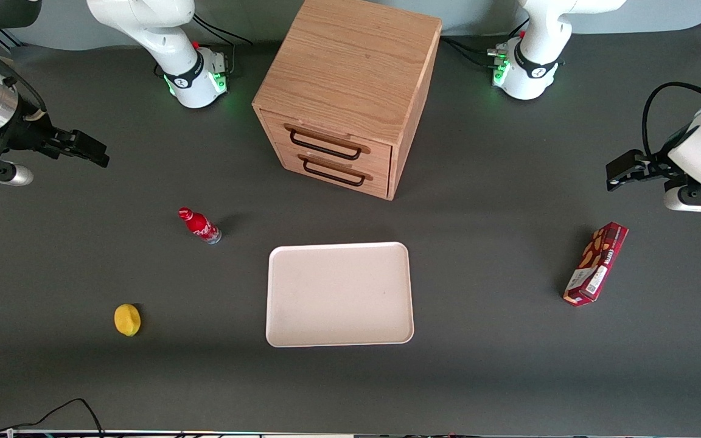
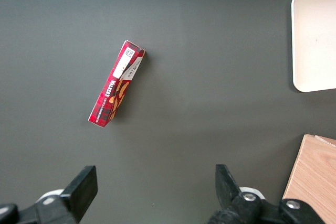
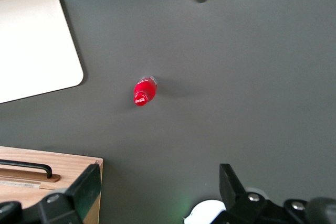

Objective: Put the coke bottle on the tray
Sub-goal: 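Move the right gripper toward the red Coca-Cola bottle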

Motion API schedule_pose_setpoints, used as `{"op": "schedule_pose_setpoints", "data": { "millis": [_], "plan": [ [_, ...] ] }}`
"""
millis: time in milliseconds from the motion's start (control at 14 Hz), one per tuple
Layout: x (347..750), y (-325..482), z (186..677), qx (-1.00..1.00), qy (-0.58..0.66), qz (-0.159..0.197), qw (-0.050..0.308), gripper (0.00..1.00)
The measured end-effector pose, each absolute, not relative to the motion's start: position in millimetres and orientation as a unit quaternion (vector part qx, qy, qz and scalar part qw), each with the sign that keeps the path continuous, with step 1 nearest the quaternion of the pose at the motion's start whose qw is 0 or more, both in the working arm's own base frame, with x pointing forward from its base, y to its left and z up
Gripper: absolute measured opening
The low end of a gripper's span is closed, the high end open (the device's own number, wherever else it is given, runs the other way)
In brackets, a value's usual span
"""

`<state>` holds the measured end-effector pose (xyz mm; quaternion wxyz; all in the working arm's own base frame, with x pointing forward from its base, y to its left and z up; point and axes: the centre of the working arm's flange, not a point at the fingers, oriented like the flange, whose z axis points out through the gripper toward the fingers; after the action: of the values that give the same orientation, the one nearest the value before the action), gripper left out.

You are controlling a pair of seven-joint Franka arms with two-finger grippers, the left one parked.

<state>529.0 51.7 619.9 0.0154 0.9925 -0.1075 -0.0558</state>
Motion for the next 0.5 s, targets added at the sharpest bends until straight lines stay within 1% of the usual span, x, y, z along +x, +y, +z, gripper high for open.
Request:
{"op": "schedule_pose_setpoints", "data": {
  "millis": [357,500],
  "plan": [
    [532.1,48.7,619.8,0.992,-0.110,-0.067,0.015,1.00],
    [532.7,53.0,611.2,0.991,-0.107,-0.078,0.012,1.00]
  ]
}}
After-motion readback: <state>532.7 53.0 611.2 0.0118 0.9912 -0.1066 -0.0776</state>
